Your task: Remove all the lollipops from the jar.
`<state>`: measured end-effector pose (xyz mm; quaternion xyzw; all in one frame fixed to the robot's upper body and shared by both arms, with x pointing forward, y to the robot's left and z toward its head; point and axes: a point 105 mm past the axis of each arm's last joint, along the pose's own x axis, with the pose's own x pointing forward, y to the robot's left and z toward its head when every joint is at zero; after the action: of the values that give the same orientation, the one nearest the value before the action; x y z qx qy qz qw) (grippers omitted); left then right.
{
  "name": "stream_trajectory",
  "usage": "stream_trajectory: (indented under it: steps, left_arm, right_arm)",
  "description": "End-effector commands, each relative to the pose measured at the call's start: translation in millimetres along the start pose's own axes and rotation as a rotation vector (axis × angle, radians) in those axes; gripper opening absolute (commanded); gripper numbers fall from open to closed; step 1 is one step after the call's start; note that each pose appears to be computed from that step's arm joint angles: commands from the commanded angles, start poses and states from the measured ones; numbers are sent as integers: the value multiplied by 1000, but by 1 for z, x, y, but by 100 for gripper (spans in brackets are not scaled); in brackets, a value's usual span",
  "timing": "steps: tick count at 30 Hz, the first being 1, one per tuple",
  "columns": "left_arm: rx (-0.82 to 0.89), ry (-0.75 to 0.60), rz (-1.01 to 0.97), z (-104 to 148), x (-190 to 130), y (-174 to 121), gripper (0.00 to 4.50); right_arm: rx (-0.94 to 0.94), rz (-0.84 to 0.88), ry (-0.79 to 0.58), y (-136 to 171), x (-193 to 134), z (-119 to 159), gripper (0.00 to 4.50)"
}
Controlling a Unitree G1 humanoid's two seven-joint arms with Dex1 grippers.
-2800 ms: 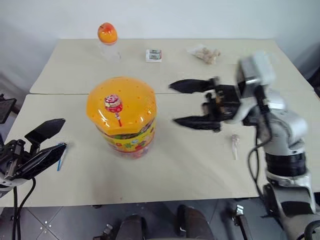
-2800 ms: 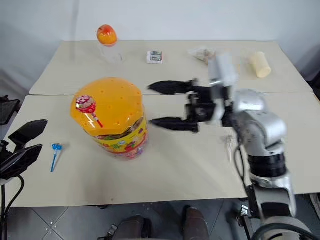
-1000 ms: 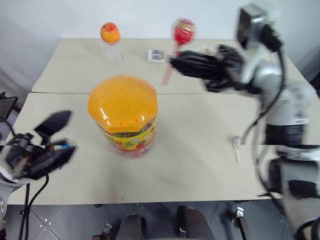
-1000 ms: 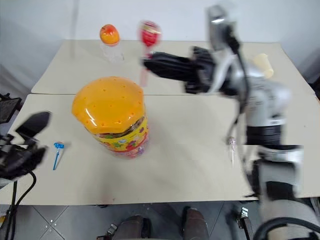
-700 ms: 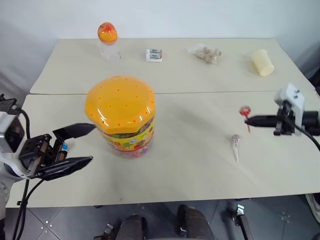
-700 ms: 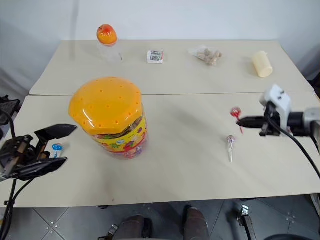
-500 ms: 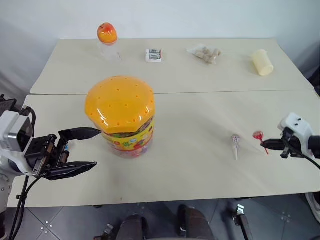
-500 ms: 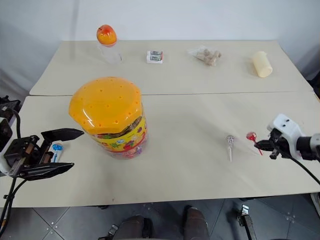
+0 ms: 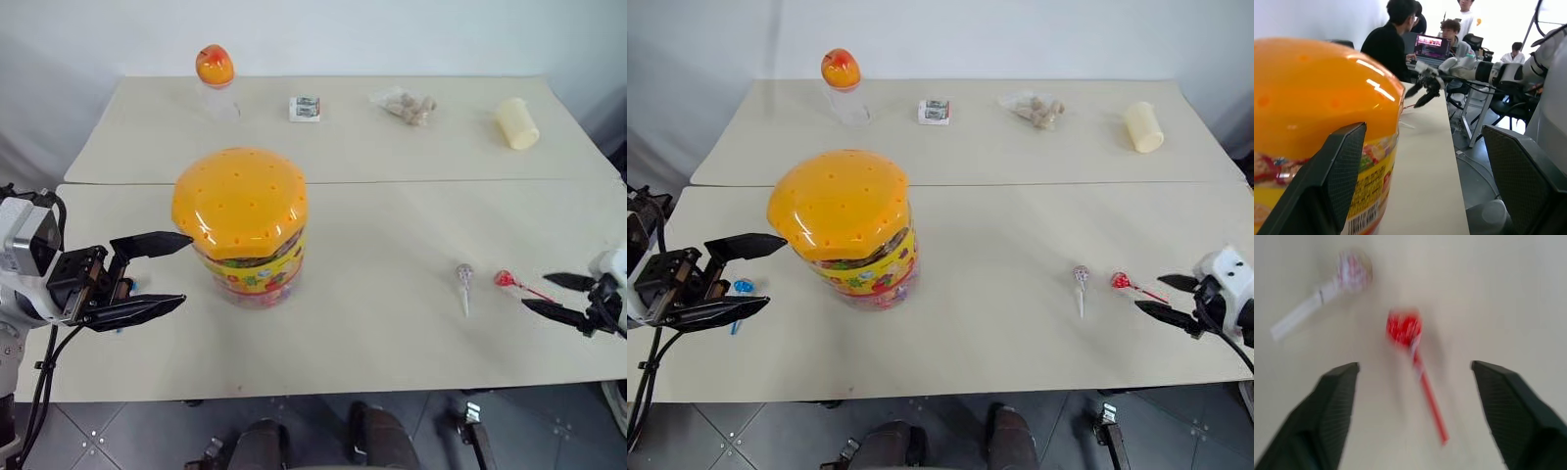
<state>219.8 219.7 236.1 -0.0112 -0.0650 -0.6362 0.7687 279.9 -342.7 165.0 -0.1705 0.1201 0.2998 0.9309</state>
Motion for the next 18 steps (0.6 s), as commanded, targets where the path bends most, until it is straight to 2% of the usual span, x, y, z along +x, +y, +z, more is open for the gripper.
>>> stream_trajectory:
  steps: [1, 6, 9, 12, 18]
  left_arm:
    - [-1, 57, 79, 2, -12, 7, 401]
    - [10, 130, 315, -13, -44, 33, 401]
    - [56, 153, 516, -26, -64, 50, 401]
    - [112, 184, 625, -40, -67, 55, 401]
    - [180, 208, 698, -64, -47, 50, 401]
  right_arm:
    - [-139, 112, -239, 20, 3, 63, 447]
    - [-207, 331, -402, 72, 41, 110, 447]
    - [-229, 453, -470, 100, 65, 125, 447]
    - [-271, 515, -477, 118, 85, 115, 447]
    - [-270, 476, -512, 135, 117, 88, 447]
